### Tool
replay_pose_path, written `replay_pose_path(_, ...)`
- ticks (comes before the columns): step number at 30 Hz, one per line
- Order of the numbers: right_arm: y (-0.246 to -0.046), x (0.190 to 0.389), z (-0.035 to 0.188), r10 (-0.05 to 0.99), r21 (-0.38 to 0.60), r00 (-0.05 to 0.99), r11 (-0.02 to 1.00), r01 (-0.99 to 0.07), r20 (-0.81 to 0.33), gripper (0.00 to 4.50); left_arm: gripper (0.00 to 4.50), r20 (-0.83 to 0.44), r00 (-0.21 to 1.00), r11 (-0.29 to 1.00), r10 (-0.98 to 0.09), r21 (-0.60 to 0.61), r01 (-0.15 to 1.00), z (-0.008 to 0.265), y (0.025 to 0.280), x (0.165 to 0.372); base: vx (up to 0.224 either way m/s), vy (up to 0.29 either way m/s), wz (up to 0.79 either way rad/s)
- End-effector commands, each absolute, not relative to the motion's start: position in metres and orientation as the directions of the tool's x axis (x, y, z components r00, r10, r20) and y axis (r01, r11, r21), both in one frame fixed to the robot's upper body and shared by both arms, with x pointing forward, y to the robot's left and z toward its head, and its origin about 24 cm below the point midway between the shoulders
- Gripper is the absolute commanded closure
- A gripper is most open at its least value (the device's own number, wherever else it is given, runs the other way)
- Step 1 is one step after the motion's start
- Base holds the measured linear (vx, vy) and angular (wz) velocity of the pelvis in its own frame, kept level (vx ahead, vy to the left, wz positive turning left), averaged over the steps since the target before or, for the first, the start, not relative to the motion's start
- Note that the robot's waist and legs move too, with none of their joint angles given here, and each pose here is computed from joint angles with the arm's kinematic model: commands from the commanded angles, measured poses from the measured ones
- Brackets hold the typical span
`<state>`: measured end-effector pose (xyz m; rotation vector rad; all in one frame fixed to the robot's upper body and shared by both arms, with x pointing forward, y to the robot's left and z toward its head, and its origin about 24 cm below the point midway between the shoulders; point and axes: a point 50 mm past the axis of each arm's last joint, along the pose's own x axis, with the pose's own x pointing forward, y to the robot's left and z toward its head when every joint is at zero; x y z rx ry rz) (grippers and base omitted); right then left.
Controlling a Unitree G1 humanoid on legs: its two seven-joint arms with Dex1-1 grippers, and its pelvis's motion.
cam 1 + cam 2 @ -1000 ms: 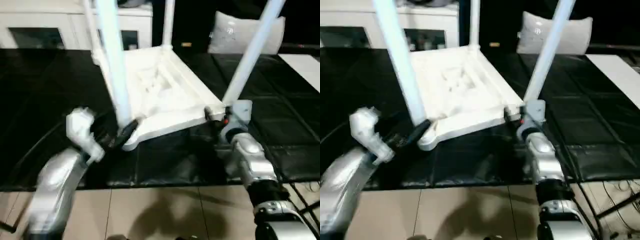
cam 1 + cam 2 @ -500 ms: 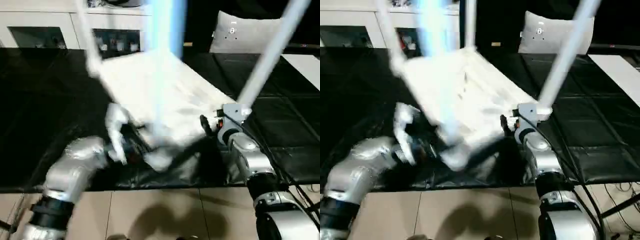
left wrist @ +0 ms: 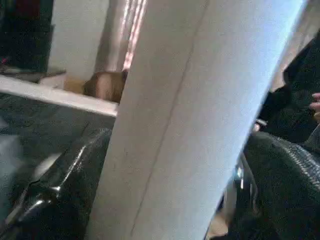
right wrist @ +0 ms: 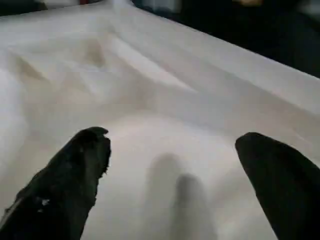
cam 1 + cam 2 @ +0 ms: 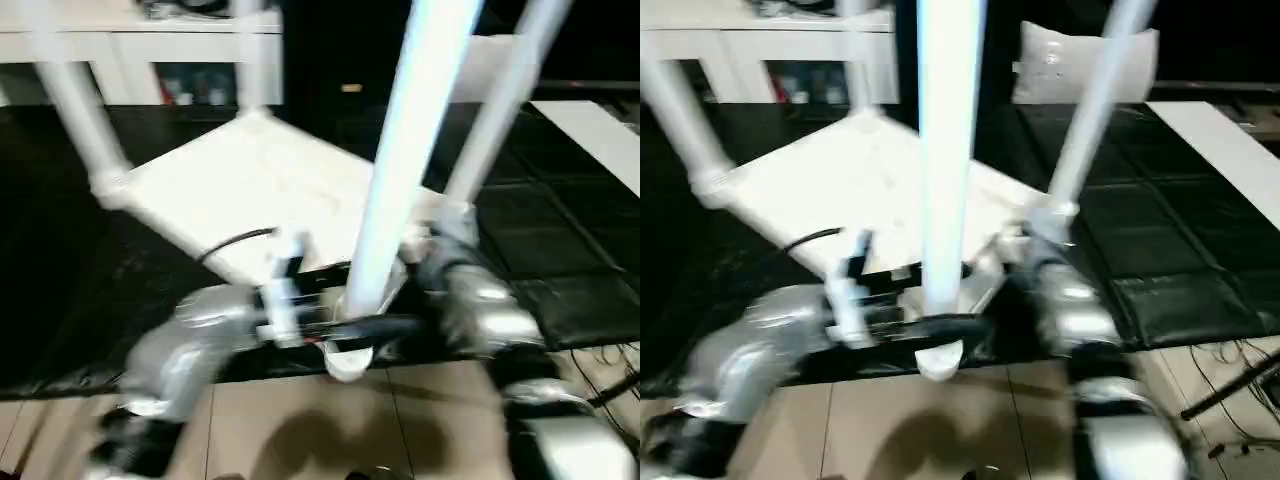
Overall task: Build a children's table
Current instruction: Rotate table base
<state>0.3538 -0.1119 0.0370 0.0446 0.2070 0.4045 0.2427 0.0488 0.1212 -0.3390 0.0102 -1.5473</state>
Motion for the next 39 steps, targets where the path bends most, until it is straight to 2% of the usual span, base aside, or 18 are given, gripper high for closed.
replay_pose_path(1, -0.13, 0.363, 0.056, 0.313, 0.067, 0.945, 0.949, -0.308, -0.088, 0.0, 0.02, 0.18, 0.081, 0.047, -0.98, -0.182, 0.982, 0.123, 0.053, 0.247, 0.0, 0.0, 0.0)
replay_pose_path(5, -0.158, 0.365, 0.062, 0.192, 0.017, 0.979, 0.981, -0.192, -0.067, 0.0, 0.02, 0.169, 0.134, 0.103, -0.977, -0.178, 0.979, 0.121, 0.062, 0.252, 0.0, 0.0, 0.0)
replay_pose_path(7, -0.182, 0.365, 0.059, 0.106, -0.029, 0.99, 0.994, -0.11, -0.097, 0.0, 0.02, 0.16, 0.155, 0.127, -0.975, -0.174, 0.976, 0.121, 0.069, 0.254, 0.0, 0.0, 0.0)
replay_pose_path(8, -0.182, 0.365, 0.059, 0.106, -0.029, 0.99, 0.994, -0.11, -0.097, 0.0, 0.02, 0.16, 0.155, 0.127, -0.975, -0.174, 0.976, 0.121, 0.069, 0.254, 0.0, 0.0, 0.0)
replay_pose_path(13, -0.218, 0.354, 0.052, -0.03, -0.112, 0.993, 0.994, 0.017, -0.113, 0.0, 0.02, 0.157, 0.201, 0.176, -0.967, -0.159, 0.972, 0.122, 0.076, 0.258, 0.0, 0.0, 0.0)
replay_pose_path(15, -0.225, 0.349, 0.051, -0.076, -0.132, 0.992, 0.989, 0.063, -0.101, 0.0, 0.02, 0.157, 0.207, 0.183, -0.966, -0.156, 0.971, 0.122, 0.077, 0.258, 0.0, 0.0, 0.0)
replay_pose_path(19, -0.234, 0.336, 0.033, -0.153, -0.255, 0.975, 0.961, 0.109, -0.163, 0.0, 0.02, 0.154, 0.199, 0.176, -0.968, -0.152, 0.973, 0.121, 0.075, 0.256, 0.0, 0.0, 0.0)
replay_pose_path(22, -0.231, 0.331, 0.023, -0.167, -0.268, 0.964, 0.957, 0.108, -0.208, 0.0, 0.02, 0.151, 0.19, 0.168, -0.97, -0.145, 0.975, 0.122, 0.073, 0.255, 0.0, 0.0, 0.0)
replay_pose_path(31, -0.224, 0.334, 0.02, -0.194, -0.267, 0.954, 0.955, 0.131, -0.227, 0.0, 0.02, 0.158, 0.179, 0.158, -0.971, -0.138, 0.978, 0.124, 0.071, 0.252, 0.0, 0.0, 0.0)
replay_pose_path(34, -0.216, 0.335, 0.016, -0.14, -0.23, 0.955, 0.97, 0.079, -0.263, 0.0, 0.02, 0.158, 0.173, 0.152, -0.972, -0.138, 0.979, 0.124, 0.07, 0.251, 0.0, 0.0, 0.0)
replay_pose_path(35, -0.2, 0.336, 0.011, -0.042, -0.172, 0.951, 0.985, -0.012, -0.307, 0.0, 0.02, 0.158, 0.166, 0.145, -0.973, -0.137, 0.98, 0.124, 0.068, 0.25, 0.0, 0.0, 0.0)
replay_pose_path(39, -0.164, 0.341, 0.011, 0.135, -0.125, 0.938, 0.975, -0.183, -0.32, 0.0, 0.02, 0.161, 0.152, 0.132, -0.975, -0.127, 0.983, 0.127, 0.064, 0.251, 0.0, 0.0, 0.0)
